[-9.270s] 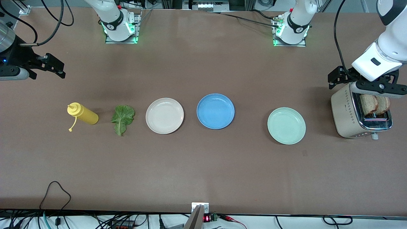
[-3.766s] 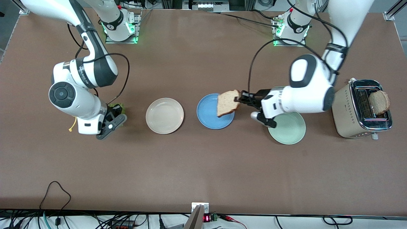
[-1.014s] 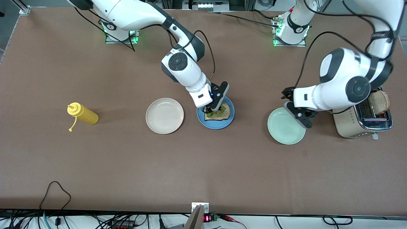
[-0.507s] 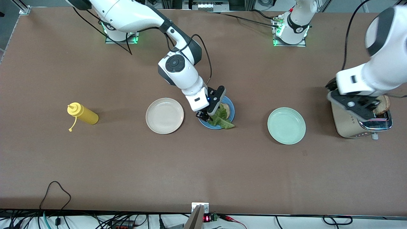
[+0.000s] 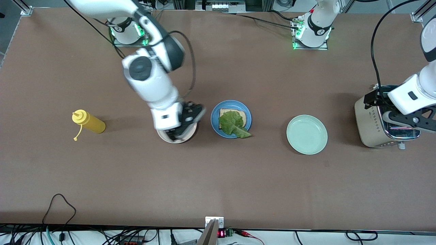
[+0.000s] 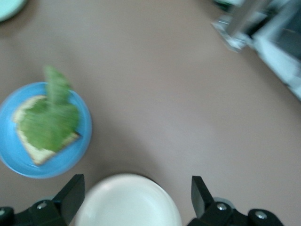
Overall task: Make sandwich in blue plate with both arms
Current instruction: 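Move the open right gripper back to the yellow mustard bottle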
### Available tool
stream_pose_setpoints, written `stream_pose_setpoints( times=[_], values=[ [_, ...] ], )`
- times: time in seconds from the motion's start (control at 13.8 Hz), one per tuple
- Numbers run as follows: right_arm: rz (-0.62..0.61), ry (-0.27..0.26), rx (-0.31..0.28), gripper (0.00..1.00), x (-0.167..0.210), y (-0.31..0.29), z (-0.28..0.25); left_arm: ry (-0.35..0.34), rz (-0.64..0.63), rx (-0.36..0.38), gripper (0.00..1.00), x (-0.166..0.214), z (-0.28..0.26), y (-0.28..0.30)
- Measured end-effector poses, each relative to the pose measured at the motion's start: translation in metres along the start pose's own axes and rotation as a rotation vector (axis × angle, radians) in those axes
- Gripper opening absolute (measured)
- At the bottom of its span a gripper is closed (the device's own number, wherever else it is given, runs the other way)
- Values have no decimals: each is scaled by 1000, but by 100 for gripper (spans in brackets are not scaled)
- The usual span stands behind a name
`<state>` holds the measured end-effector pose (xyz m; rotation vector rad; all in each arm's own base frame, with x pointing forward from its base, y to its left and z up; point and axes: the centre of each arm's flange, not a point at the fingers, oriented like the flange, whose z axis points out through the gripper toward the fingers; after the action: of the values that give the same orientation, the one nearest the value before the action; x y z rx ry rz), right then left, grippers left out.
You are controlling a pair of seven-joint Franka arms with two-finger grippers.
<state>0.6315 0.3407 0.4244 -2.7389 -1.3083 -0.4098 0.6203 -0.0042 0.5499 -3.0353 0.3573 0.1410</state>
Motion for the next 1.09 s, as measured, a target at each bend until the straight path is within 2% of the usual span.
stream_pose_setpoints(
  times=[0.14,0.22,0.36,0.51,0.72,0.94,1.09],
  values=[
    [-9,-38,-23,100,-30,54,-31,1,-63,-7,100,1,-3,4],
    [7,-58,-15,100,-44,74,-46,-8,-87,-9,100,0,-3,6],
    [62,-66,50,100,-71,98,-77,-17,-119,-15,100,-1,-4,9],
    [31,-42,101,100,-98,114,-112,-23,-131,-39,100,-2,-4,10],
    [-47,72,224,100,-170,155,-139,-39,-147,-74,100,-4,-2,9],
    [-108,235,336,100,-272,221,-141,-40,-153,-79,100,-5,-2,6],
    [-128,349,390,100,-332,252,-138,-40,-154,-81,100,-5,-2,6]
  ],
)
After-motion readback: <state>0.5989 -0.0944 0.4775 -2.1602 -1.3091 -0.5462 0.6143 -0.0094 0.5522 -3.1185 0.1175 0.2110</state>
